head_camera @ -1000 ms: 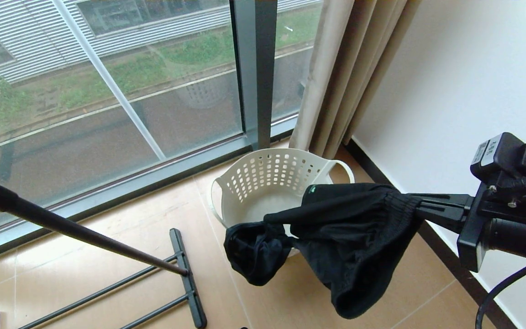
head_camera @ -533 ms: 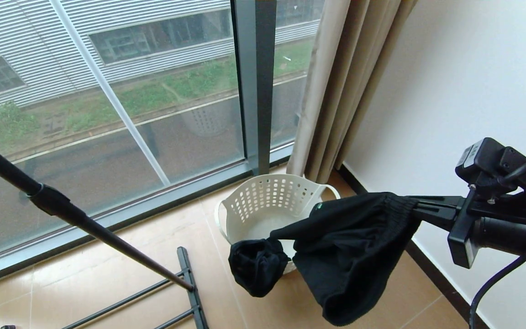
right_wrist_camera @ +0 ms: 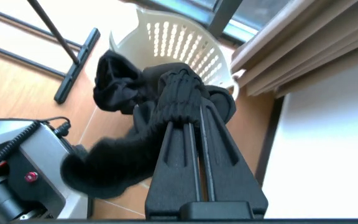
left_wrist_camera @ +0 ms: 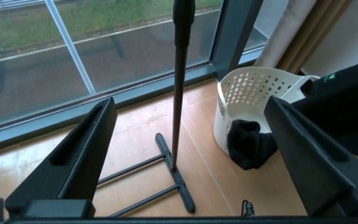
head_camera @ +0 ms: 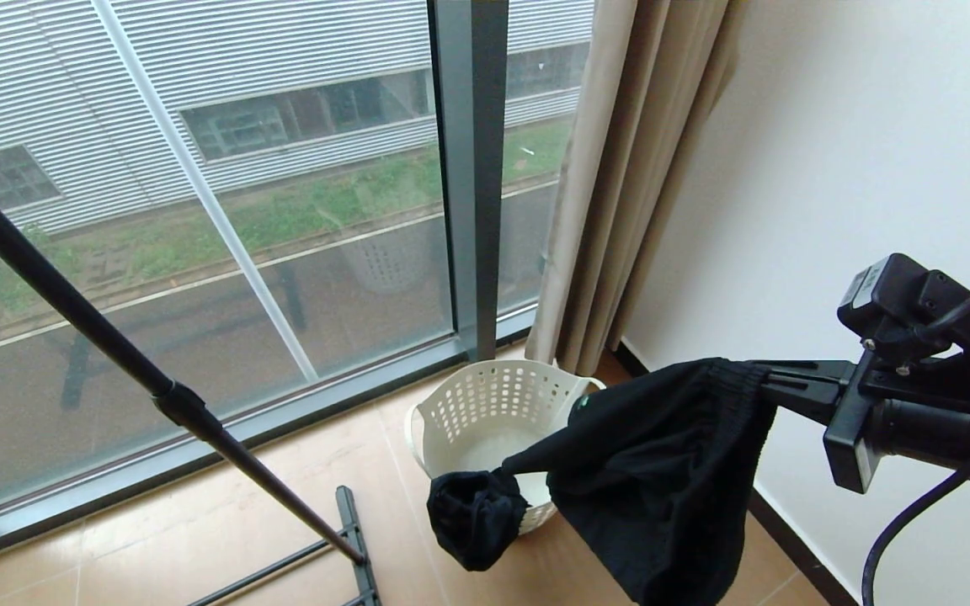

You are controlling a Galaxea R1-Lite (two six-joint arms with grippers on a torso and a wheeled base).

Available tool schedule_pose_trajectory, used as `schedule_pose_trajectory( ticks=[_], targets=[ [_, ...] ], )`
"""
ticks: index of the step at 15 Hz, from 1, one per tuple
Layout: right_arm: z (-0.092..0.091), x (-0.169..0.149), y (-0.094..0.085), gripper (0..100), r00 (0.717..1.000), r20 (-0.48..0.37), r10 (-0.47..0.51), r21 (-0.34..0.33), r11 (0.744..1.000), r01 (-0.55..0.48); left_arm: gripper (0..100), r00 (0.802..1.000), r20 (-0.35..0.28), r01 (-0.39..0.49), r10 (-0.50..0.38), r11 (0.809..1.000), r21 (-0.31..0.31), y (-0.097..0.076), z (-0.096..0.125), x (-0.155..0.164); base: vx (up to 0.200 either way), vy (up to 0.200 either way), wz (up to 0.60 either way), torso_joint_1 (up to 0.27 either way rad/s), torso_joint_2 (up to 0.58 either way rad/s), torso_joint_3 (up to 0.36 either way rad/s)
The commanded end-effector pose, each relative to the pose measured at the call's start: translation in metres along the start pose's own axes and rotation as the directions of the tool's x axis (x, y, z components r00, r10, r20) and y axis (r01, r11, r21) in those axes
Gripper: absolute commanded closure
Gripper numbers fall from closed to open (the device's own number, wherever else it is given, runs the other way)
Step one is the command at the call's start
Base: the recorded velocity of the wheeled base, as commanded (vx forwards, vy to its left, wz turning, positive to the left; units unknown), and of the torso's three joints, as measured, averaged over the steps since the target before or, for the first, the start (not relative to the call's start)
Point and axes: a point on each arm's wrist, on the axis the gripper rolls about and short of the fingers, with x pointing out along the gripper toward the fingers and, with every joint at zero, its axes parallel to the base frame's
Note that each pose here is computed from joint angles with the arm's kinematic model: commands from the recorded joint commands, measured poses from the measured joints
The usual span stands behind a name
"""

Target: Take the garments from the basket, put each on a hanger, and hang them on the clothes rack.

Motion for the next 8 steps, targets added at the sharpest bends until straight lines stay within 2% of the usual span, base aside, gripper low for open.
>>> schedule_pose_trajectory(
  ticks=[1, 4, 8],
  targets=[
    [-0.0004, 0.0008, 0.0002, 100, 1.000, -0.003, 0.001, 0.000, 1.000, -0.001, 0, 1.000, -0.002, 0.000, 0.000, 1.000, -0.001, 0.0000, 0.0000, 0.0001, 0.000, 0.000, 0.00, 0.046, -0.06, -0.017],
    [-0.0005, 0.0008, 0.0002, 100, 1.000, -0.005, 0.000, 0.000, 1.000, 0.000, 0, 1.000, -0.002, 0.000, 0.000, 1.000, -0.001, 0.0000, 0.0000, 0.0001, 0.000, 0.000, 0.00, 0.000, 0.00, 0.000],
    [-0.0005, 0.0008, 0.0002, 100, 1.000, -0.005, 0.000, 0.000, 1.000, 0.000, 0, 1.000, -0.002, 0.000, 0.000, 1.000, -0.001, 0.0000, 0.0000, 0.0001, 0.000, 0.000, 0.00, 0.007, 0.00, 0.163]
  ],
)
